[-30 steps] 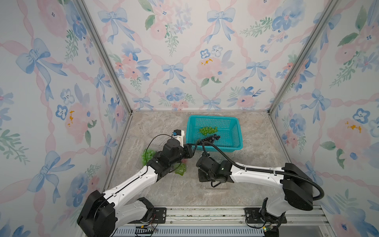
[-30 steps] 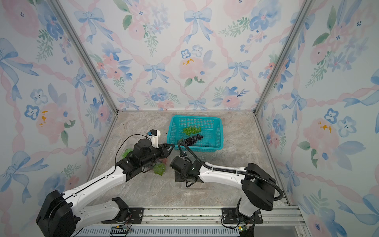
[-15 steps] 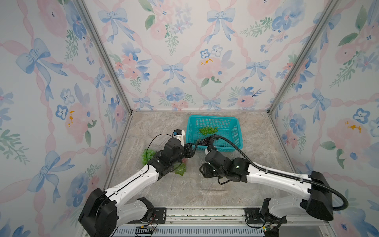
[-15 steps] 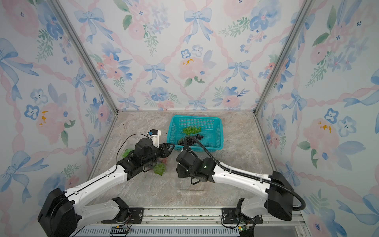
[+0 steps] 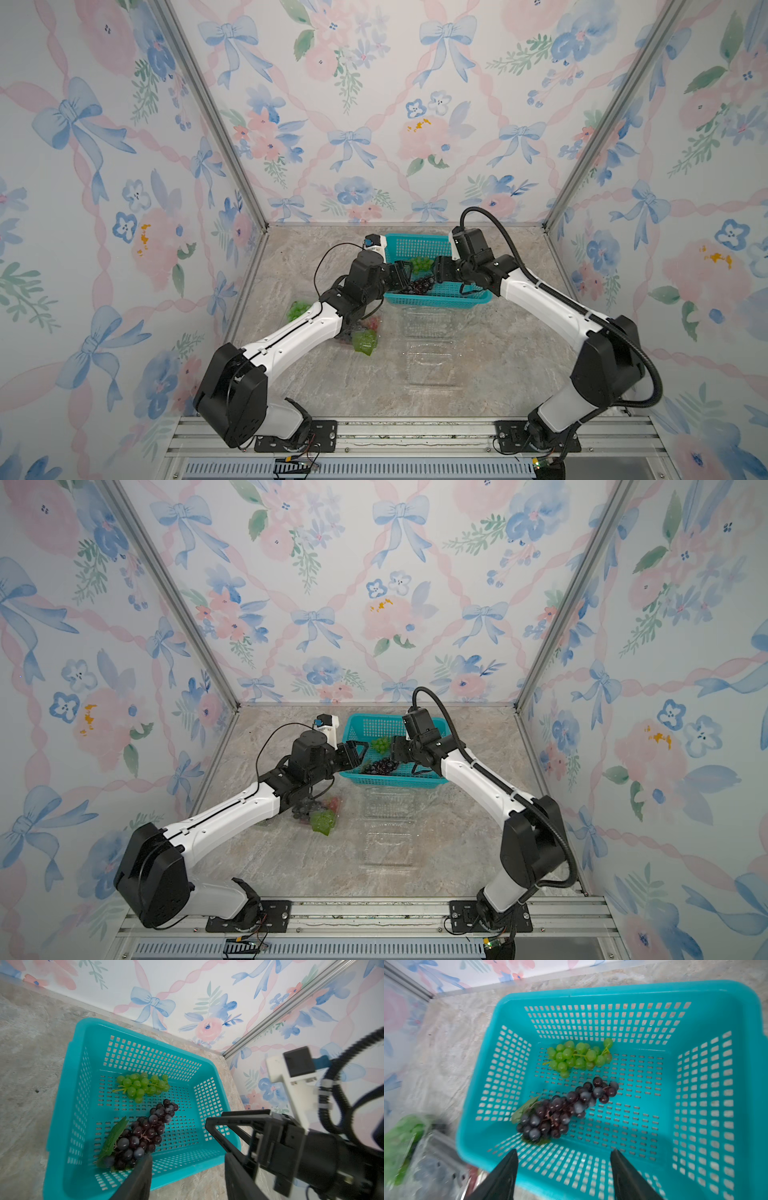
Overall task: Pack grapes into containers
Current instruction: Pick up the grape from the basket.
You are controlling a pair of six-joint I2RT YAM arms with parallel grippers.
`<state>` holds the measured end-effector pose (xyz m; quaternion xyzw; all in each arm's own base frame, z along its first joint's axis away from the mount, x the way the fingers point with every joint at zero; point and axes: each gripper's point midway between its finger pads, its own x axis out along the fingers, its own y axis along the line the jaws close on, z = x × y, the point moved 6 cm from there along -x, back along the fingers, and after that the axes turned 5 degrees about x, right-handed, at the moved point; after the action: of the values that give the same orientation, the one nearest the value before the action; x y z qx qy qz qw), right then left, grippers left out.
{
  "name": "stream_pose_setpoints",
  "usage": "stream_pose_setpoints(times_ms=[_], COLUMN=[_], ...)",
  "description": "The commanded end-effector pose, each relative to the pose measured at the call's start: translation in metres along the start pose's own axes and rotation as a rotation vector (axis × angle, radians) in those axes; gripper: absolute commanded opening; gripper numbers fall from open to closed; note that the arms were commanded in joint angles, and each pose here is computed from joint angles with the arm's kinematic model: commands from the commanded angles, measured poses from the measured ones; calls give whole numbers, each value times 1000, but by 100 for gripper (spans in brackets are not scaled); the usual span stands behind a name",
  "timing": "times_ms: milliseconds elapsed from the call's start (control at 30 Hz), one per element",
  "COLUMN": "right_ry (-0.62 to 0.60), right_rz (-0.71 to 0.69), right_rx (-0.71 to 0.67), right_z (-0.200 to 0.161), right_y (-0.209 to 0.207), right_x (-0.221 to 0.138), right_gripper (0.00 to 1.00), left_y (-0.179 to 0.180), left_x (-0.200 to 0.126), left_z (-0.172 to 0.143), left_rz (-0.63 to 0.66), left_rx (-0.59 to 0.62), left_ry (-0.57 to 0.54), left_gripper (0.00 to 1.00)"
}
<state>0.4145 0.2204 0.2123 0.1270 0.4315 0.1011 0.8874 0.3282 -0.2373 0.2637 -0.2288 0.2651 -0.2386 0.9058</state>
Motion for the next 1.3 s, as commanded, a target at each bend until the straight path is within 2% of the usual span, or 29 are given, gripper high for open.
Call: stream_pose_setpoints(times_ms=[0,100,167,367,900,1067,1267], right_ry=[6,40,37,61,90,114,147], right_rz=[20,14,31,41,10,18,33], right_rx=[-30,-40,-50,-31,-25,-16,-3], right_z=[16,19,19,16,18,12,5], right_y=[-7,-14,-15,-25,-42,-42,-38], right_x=[35,69,89,133,187,191,188], right_gripper=[70,73,83,85,86,79,44], left_y=[3,6,9,20,40,48,53], left_x=[12,20,24,28,41,42,40], left_z=[5,7,7,6,9,9,9], left_rz=[2,-10,-12,0,4,16,20], left_rx=[12,9,10,2,-28,-41,-50], left_ry=[13,31,41,57,92,95,97], left_gripper=[58,58,58,58,57,57,56])
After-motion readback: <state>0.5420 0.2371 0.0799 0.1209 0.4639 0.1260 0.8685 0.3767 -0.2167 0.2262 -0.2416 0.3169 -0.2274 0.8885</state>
